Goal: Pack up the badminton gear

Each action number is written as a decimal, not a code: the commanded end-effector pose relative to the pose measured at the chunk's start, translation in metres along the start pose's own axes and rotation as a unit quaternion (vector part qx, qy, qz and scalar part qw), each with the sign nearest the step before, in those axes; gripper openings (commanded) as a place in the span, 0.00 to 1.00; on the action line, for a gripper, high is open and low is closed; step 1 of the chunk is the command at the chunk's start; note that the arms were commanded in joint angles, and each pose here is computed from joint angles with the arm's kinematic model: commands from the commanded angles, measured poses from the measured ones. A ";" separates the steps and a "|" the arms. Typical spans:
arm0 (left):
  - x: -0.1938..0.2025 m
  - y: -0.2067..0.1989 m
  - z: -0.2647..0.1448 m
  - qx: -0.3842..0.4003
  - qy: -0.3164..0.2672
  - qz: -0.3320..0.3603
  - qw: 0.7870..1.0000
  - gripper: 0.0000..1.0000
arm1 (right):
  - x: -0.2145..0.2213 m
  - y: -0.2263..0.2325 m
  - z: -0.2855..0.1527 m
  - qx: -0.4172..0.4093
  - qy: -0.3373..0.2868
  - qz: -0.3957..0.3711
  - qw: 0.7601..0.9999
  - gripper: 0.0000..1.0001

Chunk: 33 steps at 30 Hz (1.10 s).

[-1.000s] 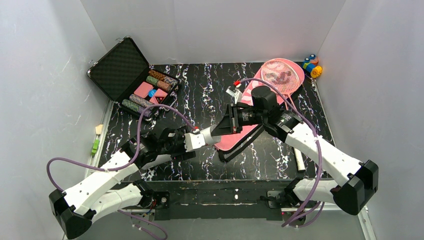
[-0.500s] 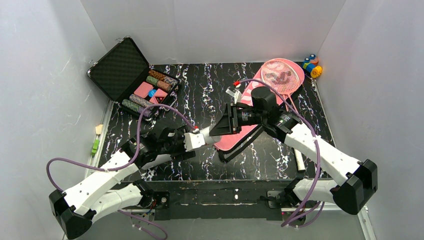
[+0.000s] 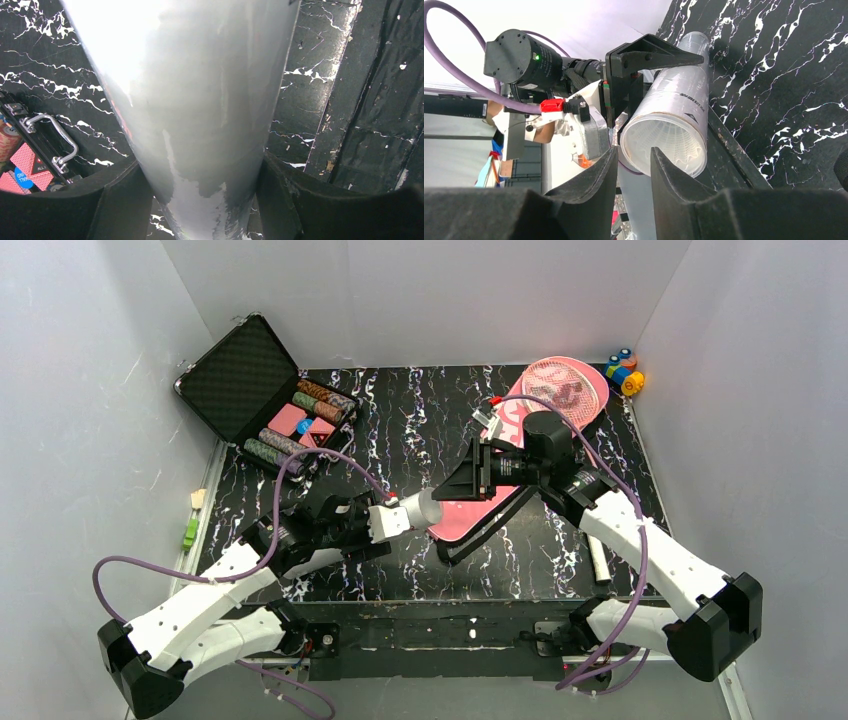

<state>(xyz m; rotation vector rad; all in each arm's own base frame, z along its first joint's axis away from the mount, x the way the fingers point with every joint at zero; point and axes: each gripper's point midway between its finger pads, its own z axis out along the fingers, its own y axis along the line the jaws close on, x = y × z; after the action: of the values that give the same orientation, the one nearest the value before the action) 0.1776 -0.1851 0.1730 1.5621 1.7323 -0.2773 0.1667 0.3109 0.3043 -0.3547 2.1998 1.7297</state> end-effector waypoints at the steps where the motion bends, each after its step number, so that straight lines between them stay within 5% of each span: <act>1: -0.027 0.015 -0.013 -0.026 -0.045 0.012 0.999 0.47 | -0.004 0.006 -0.002 -0.006 -0.009 -0.019 1.000 0.35; 8: -0.027 0.015 -0.014 -0.026 -0.045 0.012 0.999 0.47 | -0.006 -0.010 0.002 0.028 -0.008 -0.009 1.000 0.18; 33: -0.029 0.014 -0.012 -0.021 -0.046 0.011 0.999 0.47 | 0.005 -0.011 0.032 0.050 0.016 -0.024 0.998 0.11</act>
<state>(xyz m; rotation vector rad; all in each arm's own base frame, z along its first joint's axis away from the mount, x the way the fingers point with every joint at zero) 0.1747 -0.1801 0.1692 1.5744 1.7588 -0.2690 0.1744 0.3270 0.2699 -0.3331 2.3264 1.5798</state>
